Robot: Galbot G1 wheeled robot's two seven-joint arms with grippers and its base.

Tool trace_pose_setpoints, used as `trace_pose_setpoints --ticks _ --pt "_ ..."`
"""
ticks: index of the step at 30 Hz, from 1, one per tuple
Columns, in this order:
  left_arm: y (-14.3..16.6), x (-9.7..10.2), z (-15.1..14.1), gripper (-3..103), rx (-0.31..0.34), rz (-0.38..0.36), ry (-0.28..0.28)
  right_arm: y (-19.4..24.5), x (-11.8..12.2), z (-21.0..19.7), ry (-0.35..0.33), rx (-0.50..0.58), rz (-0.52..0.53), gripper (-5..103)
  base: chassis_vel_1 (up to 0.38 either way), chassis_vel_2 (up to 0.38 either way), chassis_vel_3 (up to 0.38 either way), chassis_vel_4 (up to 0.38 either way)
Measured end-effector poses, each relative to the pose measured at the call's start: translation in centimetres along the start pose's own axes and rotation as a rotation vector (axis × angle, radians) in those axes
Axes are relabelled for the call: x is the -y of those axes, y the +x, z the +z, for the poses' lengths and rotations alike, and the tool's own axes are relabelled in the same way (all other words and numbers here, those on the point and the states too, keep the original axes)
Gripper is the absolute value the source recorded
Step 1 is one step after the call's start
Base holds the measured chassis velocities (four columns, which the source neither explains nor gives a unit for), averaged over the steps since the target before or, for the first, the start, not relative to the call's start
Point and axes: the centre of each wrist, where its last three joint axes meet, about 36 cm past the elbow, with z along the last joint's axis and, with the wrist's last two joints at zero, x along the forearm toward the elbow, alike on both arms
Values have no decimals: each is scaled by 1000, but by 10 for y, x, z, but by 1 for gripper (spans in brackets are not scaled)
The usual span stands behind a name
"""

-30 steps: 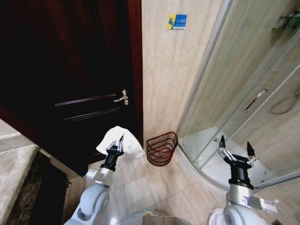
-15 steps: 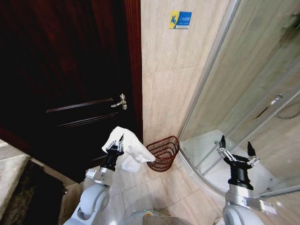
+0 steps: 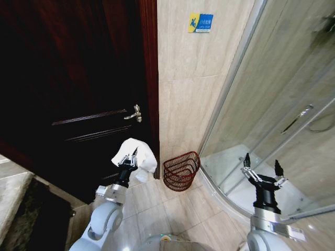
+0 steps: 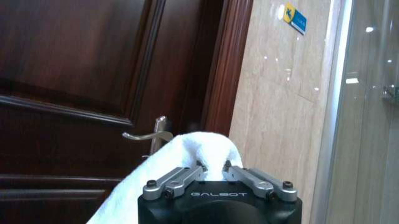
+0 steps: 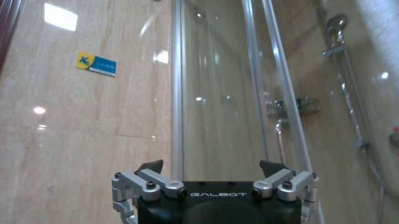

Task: Discard the used towel into the hamper.

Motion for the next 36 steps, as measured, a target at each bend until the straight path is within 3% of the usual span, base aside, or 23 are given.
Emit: trace_pose_setpoints --ticks 6,9,21,28,36 --pt "0 0 0 4 -12 3 -4 0 -1 -5 8 -6 9 100 0 0 0 0" --pt "5 7 3 4 -72 6 12 -2 -1 -13 13 -14 11 100 -51 -63 -49 -56" --pt "7 23 23 4 -183 54 93 -1 1 -16 17 -28 16 100 -72 -79 -90 -77" --pt "-17 21 48 4 -217 61 137 2 6 -9 28 -49 34 100 -121 -125 -126 -132" --pt "-41 13 84 4 -237 48 139 5 5 2 20 -56 42 100 -77 -82 -70 -72"
